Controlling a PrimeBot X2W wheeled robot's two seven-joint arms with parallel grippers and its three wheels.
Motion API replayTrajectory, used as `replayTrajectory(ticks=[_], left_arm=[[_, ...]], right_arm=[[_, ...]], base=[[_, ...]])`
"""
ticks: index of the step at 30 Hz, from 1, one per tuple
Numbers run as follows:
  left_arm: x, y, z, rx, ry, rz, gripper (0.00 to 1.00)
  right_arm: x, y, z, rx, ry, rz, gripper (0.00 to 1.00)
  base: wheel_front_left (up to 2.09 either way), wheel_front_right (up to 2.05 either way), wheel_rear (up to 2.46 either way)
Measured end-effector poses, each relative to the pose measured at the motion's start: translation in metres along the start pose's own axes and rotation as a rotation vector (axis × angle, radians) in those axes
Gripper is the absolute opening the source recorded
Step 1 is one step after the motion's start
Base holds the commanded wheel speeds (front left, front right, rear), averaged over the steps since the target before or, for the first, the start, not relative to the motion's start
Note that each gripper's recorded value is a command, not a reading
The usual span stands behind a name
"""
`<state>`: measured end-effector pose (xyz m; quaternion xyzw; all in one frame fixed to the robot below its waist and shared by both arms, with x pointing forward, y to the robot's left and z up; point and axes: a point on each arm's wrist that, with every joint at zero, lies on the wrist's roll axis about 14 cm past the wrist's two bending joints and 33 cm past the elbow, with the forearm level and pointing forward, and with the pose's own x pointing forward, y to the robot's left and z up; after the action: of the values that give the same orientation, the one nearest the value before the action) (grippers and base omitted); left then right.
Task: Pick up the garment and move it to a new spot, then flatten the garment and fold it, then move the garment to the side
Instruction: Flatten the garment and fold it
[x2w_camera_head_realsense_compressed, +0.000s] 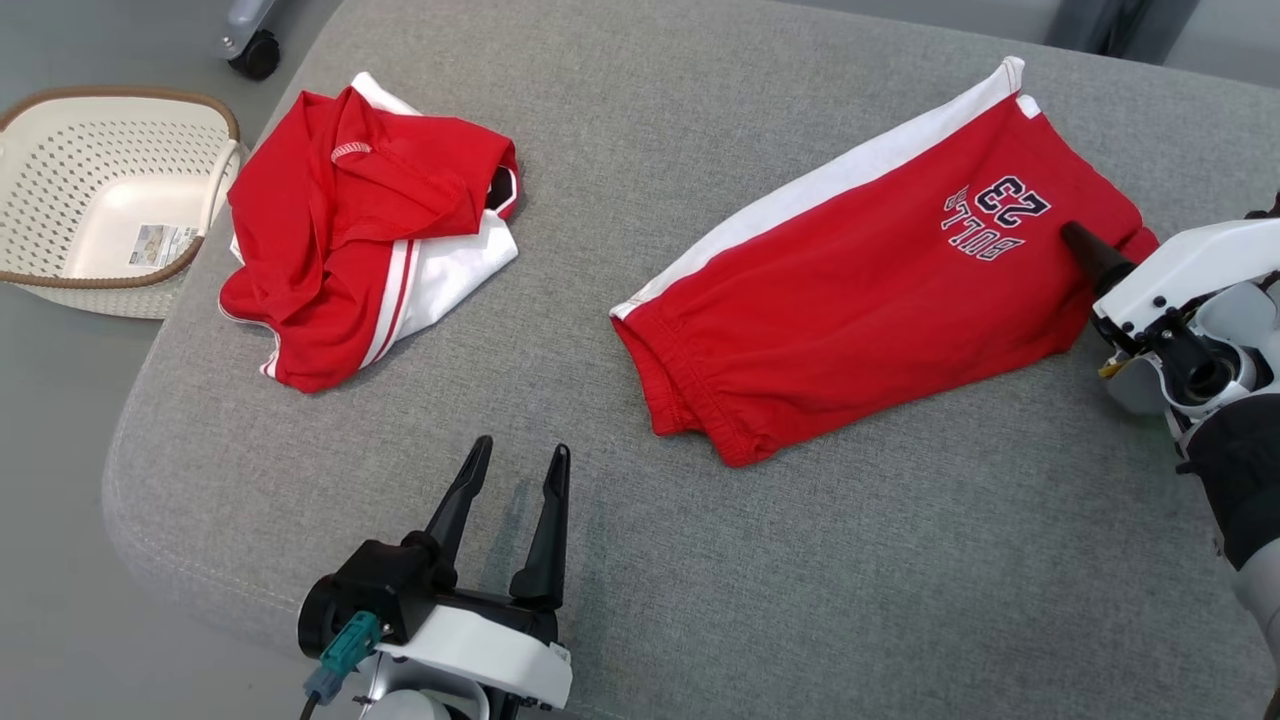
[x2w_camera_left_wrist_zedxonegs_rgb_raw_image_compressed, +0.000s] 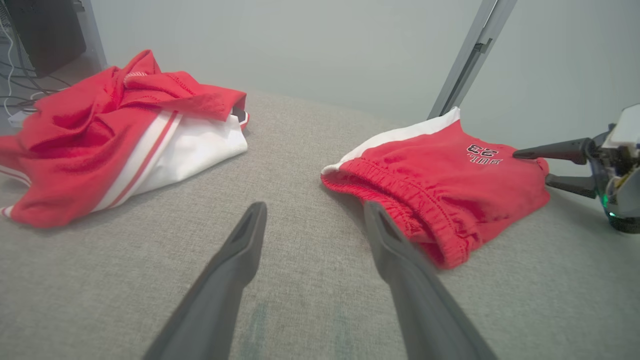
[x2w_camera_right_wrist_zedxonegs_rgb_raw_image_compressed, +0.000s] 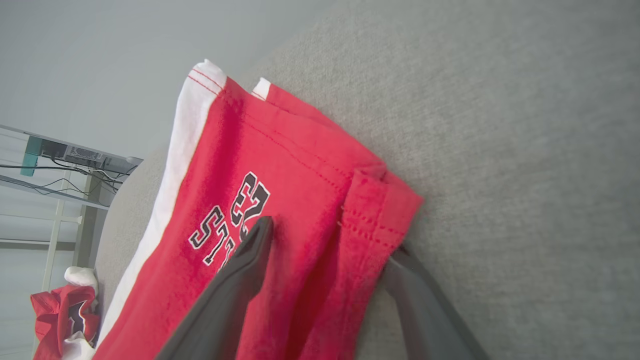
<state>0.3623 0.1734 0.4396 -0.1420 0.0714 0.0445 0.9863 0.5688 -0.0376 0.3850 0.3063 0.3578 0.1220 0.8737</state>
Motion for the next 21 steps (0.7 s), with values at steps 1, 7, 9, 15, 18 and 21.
replayTrajectory(ticks=[1,7,9,15,18,21], left_arm=[[0.000,0.000,-0.001,0.001,0.002,0.003,1.00],[0.003,0.001,-0.001,-0.001,0.006,0.006,1.00],[0.002,0.000,-0.002,0.000,0.008,0.006,1.00],[0.002,0.000,-0.002,-0.002,0.010,0.005,1.00],[0.001,-0.001,-0.002,-0.001,0.009,0.005,1.00],[0.001,-0.002,-0.002,-0.002,0.007,0.001,1.00]], right_arm=[[0.002,0.000,0.000,-0.001,0.003,0.001,1.00],[0.011,0.005,0.001,-0.003,0.003,0.009,1.00],[0.013,0.006,0.001,-0.007,0.003,0.011,1.00],[0.013,0.007,0.004,-0.031,-0.019,0.011,0.00],[0.009,0.006,0.005,-0.038,-0.034,0.006,0.00],[0.005,0.004,0.005,-0.036,-0.041,0.000,0.00]], base=[[0.00,0.00,0.00],[0.00,0.00,0.00],[0.00,0.00,0.00],[0.00,0.00,0.00],[0.00,0.00,0.00],[0.00,0.00,0.00]])
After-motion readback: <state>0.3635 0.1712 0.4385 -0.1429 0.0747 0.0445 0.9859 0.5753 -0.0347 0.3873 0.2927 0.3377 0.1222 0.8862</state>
